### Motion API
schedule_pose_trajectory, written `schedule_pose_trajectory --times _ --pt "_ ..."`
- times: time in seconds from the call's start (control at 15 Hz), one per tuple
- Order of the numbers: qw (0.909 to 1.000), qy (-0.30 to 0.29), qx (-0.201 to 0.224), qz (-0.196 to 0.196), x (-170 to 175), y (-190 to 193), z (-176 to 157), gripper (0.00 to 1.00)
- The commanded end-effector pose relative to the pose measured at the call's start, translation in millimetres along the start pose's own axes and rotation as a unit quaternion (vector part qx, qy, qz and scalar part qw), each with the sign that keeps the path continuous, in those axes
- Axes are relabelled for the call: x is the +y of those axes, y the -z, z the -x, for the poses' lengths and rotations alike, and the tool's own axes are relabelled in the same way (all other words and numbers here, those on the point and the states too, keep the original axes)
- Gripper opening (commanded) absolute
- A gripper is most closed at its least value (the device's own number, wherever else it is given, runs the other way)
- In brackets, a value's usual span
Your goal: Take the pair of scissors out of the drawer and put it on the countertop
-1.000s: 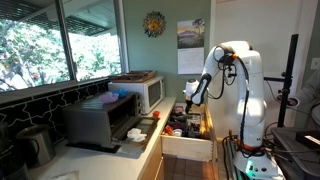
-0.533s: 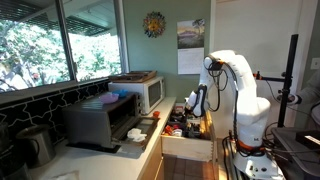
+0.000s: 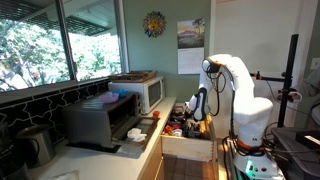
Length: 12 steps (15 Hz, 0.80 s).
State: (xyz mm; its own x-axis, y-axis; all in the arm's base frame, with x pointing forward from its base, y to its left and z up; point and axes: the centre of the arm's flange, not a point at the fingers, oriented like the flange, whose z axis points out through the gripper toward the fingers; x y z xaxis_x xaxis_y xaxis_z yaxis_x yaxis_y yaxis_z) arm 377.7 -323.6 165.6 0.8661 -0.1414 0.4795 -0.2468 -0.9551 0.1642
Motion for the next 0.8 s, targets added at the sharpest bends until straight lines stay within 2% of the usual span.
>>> schedule_pose_trajectory --times 0.0,0.13,0.27,0.4,0.47,0.73 --pt "0.9979 0.01 -0.051 -0.039 19 -12 3 1.0" --pt "0.9961 0.009 -0.08 -0.036 31 -9 4 1.0" --pt "0.996 -0.002 -0.087 -0.02 47 -6 4 1.0" --pt "0.997 -0.015 -0.076 0.0 63 -2 1 1.0" --pt "0.9973 -0.013 -0.072 -0.008 44 -8 8 1.0" --pt "0.9975 -0.017 -0.068 0.0 61 -10 1 1.0"
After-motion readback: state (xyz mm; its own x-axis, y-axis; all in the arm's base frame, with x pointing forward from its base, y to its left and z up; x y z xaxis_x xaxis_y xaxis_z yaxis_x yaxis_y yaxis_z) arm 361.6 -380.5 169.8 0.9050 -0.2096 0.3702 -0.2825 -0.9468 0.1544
